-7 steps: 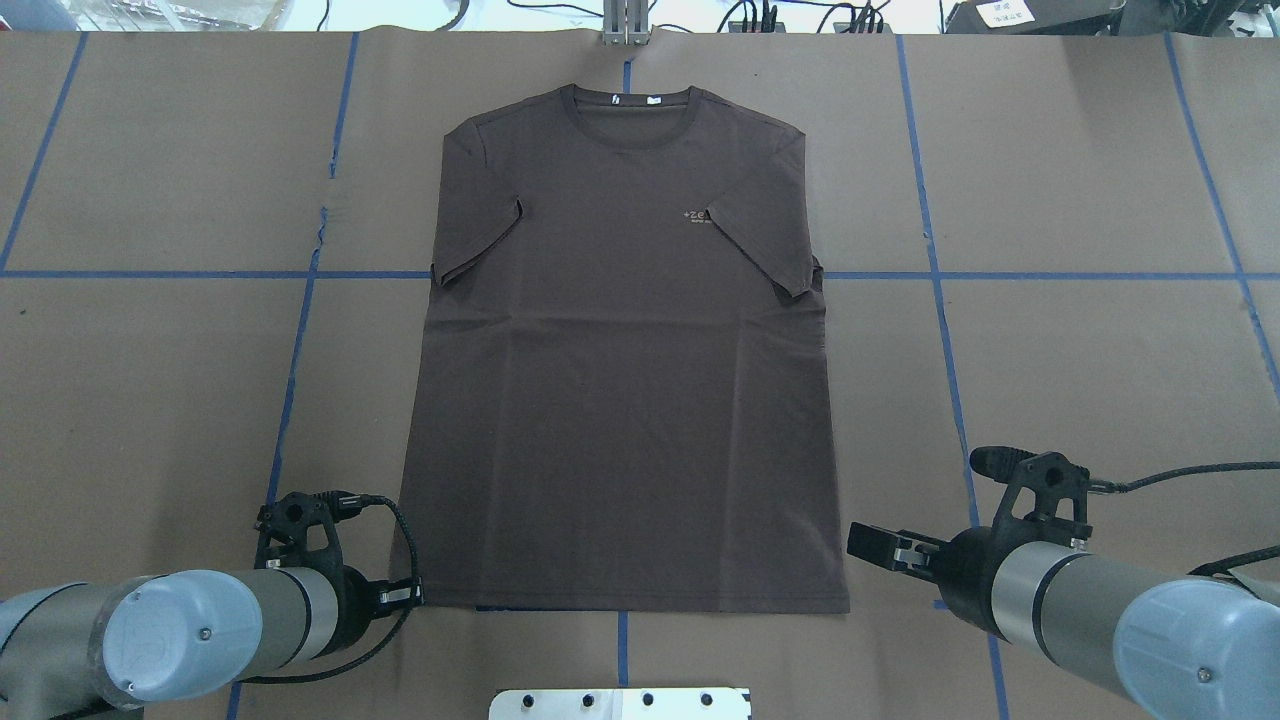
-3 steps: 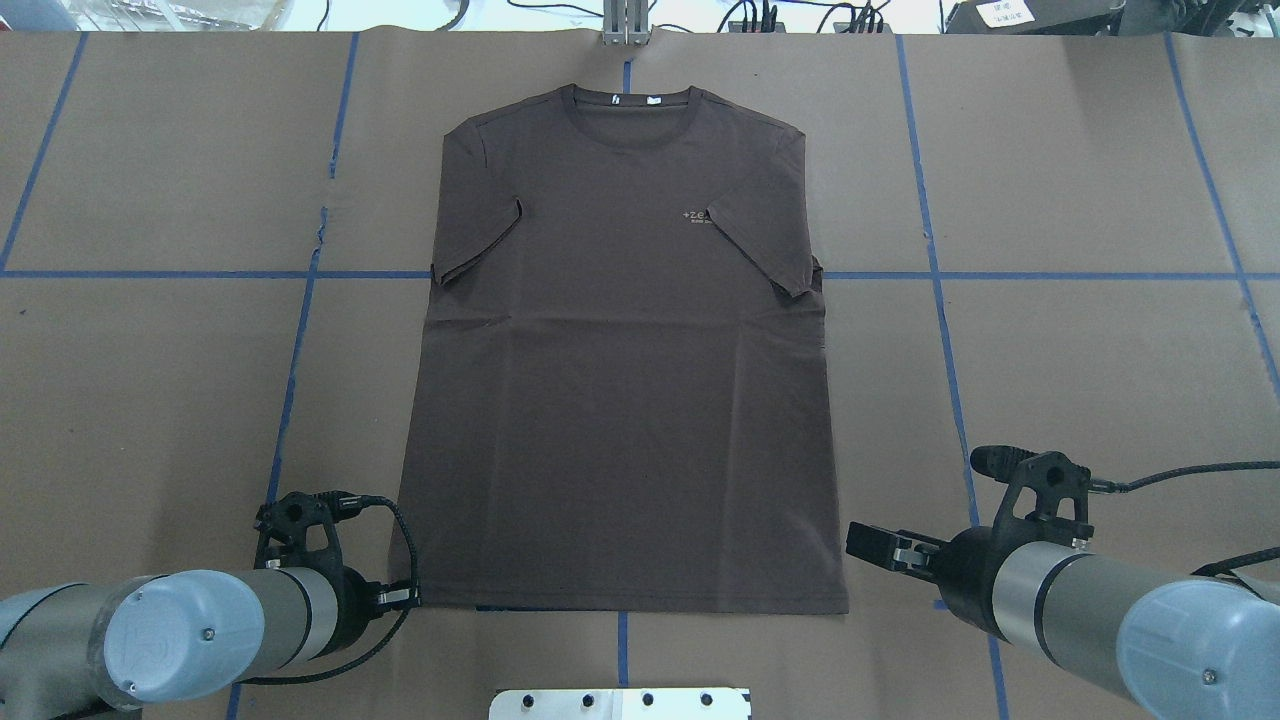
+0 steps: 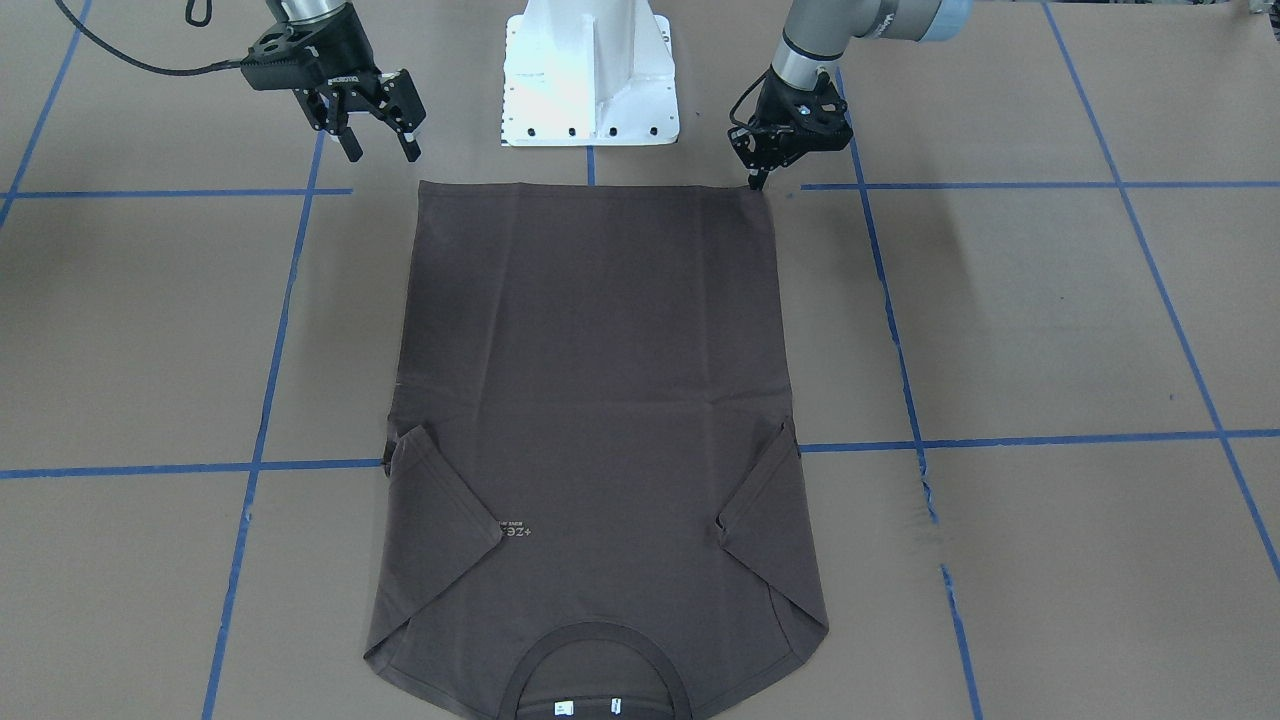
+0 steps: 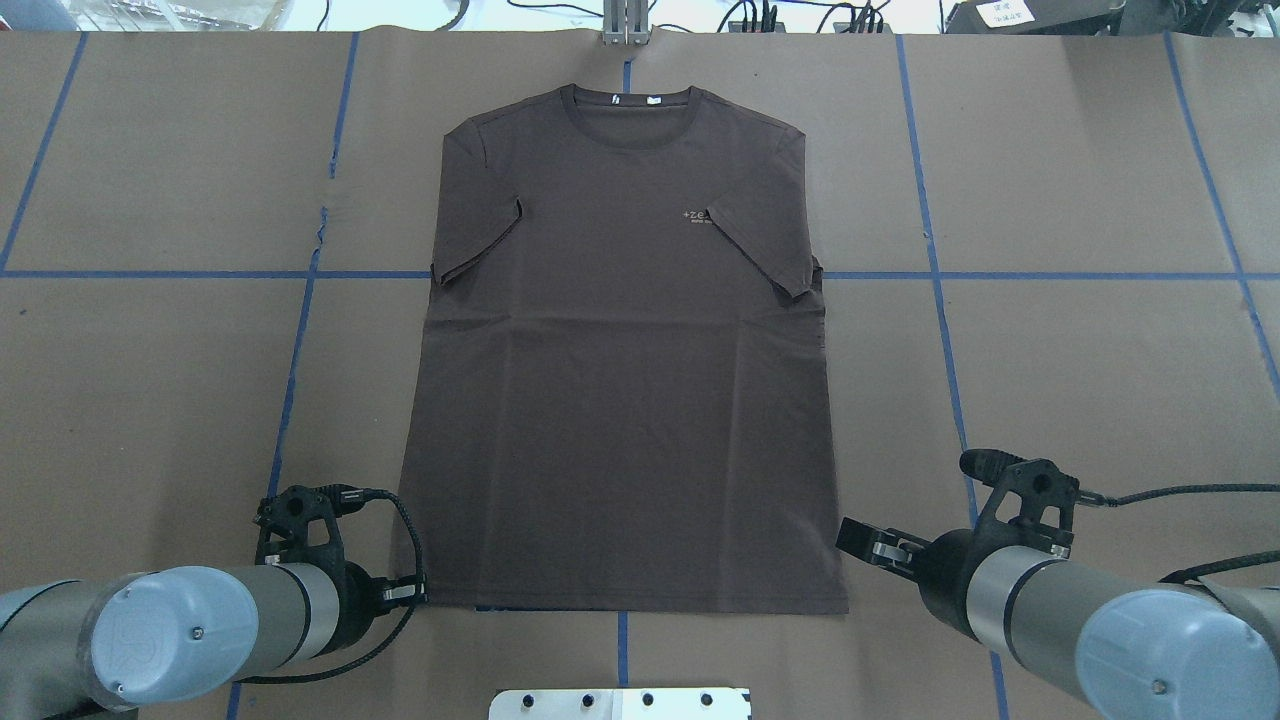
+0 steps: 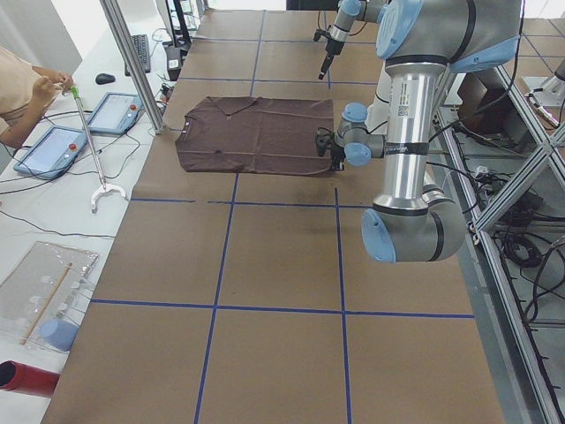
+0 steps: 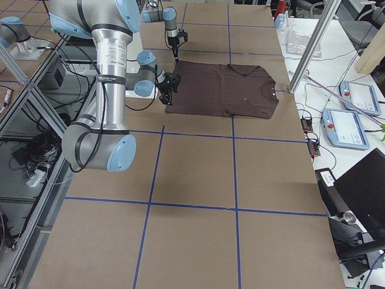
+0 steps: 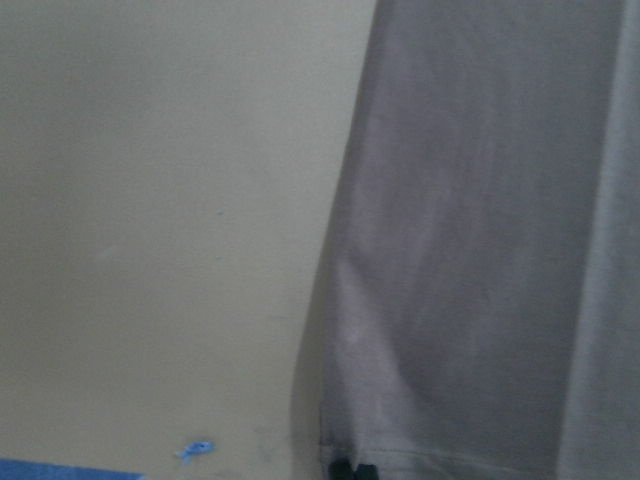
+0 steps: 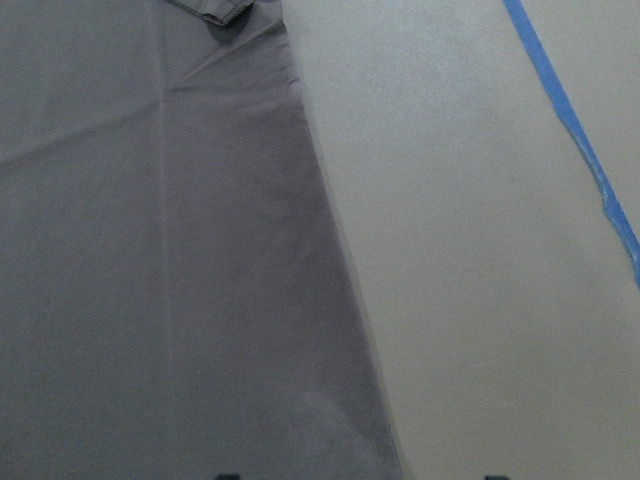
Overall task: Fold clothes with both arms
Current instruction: 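Lower both grippers and pinch the hem corners nearest the robot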
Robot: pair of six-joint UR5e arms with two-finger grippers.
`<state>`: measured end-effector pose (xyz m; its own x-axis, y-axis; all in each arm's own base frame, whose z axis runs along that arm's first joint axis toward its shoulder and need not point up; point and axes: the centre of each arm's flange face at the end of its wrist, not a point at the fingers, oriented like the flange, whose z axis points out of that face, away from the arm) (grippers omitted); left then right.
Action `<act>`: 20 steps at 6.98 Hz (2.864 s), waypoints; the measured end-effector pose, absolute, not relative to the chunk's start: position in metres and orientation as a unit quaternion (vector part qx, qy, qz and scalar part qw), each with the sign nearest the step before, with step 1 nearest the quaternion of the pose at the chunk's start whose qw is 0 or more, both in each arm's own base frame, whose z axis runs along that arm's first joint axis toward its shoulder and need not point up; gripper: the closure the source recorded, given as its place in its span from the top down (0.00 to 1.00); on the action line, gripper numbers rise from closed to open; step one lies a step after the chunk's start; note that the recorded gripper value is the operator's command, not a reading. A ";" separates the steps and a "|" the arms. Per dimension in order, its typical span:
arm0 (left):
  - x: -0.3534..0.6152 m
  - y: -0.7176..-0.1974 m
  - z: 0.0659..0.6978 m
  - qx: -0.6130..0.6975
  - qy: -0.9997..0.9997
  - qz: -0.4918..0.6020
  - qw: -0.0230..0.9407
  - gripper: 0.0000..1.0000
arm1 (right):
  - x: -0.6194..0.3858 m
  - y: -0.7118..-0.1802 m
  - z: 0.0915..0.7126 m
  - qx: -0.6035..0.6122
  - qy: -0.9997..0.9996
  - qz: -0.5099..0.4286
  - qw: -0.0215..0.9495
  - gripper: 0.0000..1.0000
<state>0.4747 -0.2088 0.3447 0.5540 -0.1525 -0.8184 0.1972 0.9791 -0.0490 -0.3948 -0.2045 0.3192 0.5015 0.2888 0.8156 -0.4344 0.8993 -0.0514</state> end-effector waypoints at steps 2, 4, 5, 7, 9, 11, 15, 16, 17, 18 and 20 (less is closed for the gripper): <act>0.478 -0.211 0.325 0.025 0.479 -0.101 0.872 0.00 | -0.443 -0.193 0.292 0.076 -0.405 0.244 0.878 0.68; 0.479 -0.212 0.319 0.024 0.485 -0.100 0.869 0.00 | -0.480 -0.176 0.296 0.081 -0.370 0.248 0.891 0.67; 0.479 -0.212 0.316 0.023 0.487 -0.100 0.867 0.00 | -0.490 -0.169 0.304 0.085 -0.360 0.243 0.897 0.66; 0.480 -0.212 0.313 0.022 0.490 -0.100 0.865 0.00 | -0.504 -0.164 0.320 0.095 -0.342 0.238 0.904 0.66; 0.480 -0.212 0.311 0.021 0.492 -0.101 0.865 0.00 | -0.509 -0.162 0.331 0.099 -0.331 0.237 0.908 0.66; 0.479 -0.212 0.311 0.021 0.492 -0.101 0.864 0.00 | -0.510 -0.160 0.334 0.106 -0.330 0.236 0.908 0.65; 0.478 -0.211 0.310 0.021 0.494 -0.101 0.864 0.00 | -0.520 -0.156 0.345 0.110 -0.320 0.239 0.910 0.56; 0.478 -0.211 0.310 0.021 0.493 -0.101 0.864 0.00 | -0.520 -0.156 0.345 0.110 -0.320 0.241 0.910 0.43; 0.478 -0.211 0.310 0.021 0.493 -0.101 0.864 0.00 | -0.520 -0.156 0.346 0.109 -0.319 0.243 0.909 0.28; 0.477 -0.211 0.310 0.022 0.494 -0.102 0.864 0.00 | -0.520 -0.156 0.346 0.108 -0.320 0.250 0.908 0.25; 0.477 -0.212 0.310 0.022 0.494 -0.103 0.863 0.00 | -0.520 -0.156 0.347 0.105 -0.321 0.261 0.904 0.00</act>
<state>0.4768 -0.2115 0.3097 0.4917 -0.1552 -0.8568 0.1991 0.9780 -0.0628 -0.5198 -0.1558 0.3470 0.6580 0.4049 0.6349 -0.5397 0.8415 0.0227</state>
